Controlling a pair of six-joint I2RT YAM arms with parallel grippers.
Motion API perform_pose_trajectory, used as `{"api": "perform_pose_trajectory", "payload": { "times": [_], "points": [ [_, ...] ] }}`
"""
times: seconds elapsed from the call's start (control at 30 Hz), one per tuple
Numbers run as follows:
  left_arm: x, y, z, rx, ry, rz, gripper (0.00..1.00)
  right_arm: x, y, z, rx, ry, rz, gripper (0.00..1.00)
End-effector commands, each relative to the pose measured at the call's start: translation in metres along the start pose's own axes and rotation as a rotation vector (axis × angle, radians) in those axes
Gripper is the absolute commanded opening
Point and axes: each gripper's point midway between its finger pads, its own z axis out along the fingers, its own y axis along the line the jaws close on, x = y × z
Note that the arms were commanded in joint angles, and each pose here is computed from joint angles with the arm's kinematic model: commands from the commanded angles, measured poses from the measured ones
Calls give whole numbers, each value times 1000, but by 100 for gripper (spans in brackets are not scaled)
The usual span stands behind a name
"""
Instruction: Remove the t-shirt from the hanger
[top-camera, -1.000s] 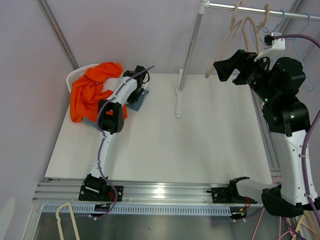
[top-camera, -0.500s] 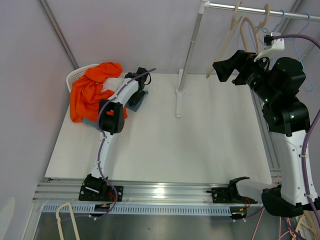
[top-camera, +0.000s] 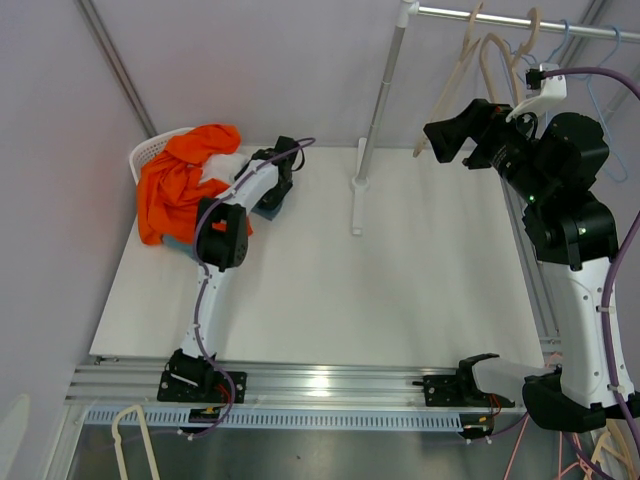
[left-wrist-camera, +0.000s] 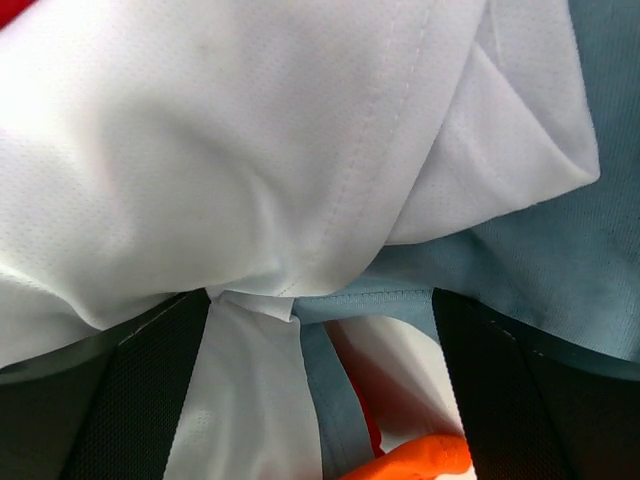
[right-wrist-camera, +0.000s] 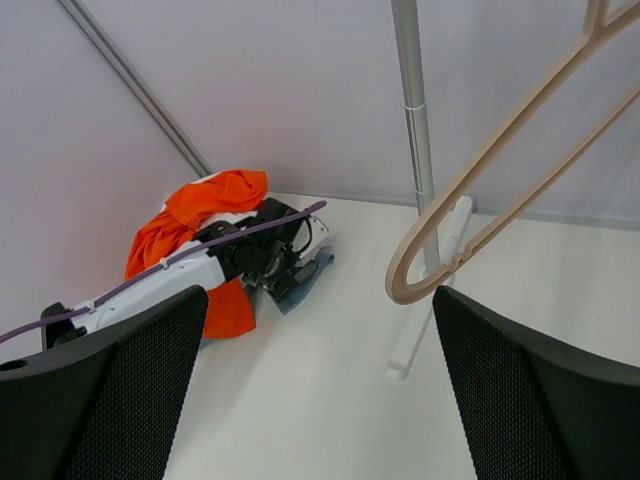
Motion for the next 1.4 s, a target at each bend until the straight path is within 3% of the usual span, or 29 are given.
{"api": "perform_pose_trajectory", "payload": {
  "times": [0.0,0.2,0.3,0.33,0.4,0.43,0.57,0.73,0.77,1.0,1.37],
  "points": [
    [-25,19,-10,-51,-111,-56,100,-11,8,0,-37,-37,1,100],
    [-39,23,6,-105,-137,-67,99,-12,9,1,-46,-38,6,100],
    [-45,11,9,-121,-153,0,88,-12,12,2,-58,-39,11,100],
    [-56,12,7,-123,-199,13,83,-12,12,2,-59,-38,14,99],
    [-58,11,4,-101,-225,24,52,-12,13,2,-67,-37,17,100],
    [-61,12,5,-80,-238,12,46,-11,13,2,-68,-35,17,99],
    [-59,16,5,-15,-225,-33,40,-13,14,-1,-69,-38,10,99],
    [-58,20,8,65,-215,-73,5,-15,14,-5,-68,-46,5,100],
    [-59,18,9,79,-223,-77,1,-16,14,-5,-68,-46,7,99],
    [-60,12,-8,100,-242,-117,1,-15,14,-6,-75,-45,12,100],
    [-87,42,-131,268,-539,-332,1,-18,19,-13,-87,-56,22,100]
  ]
}}
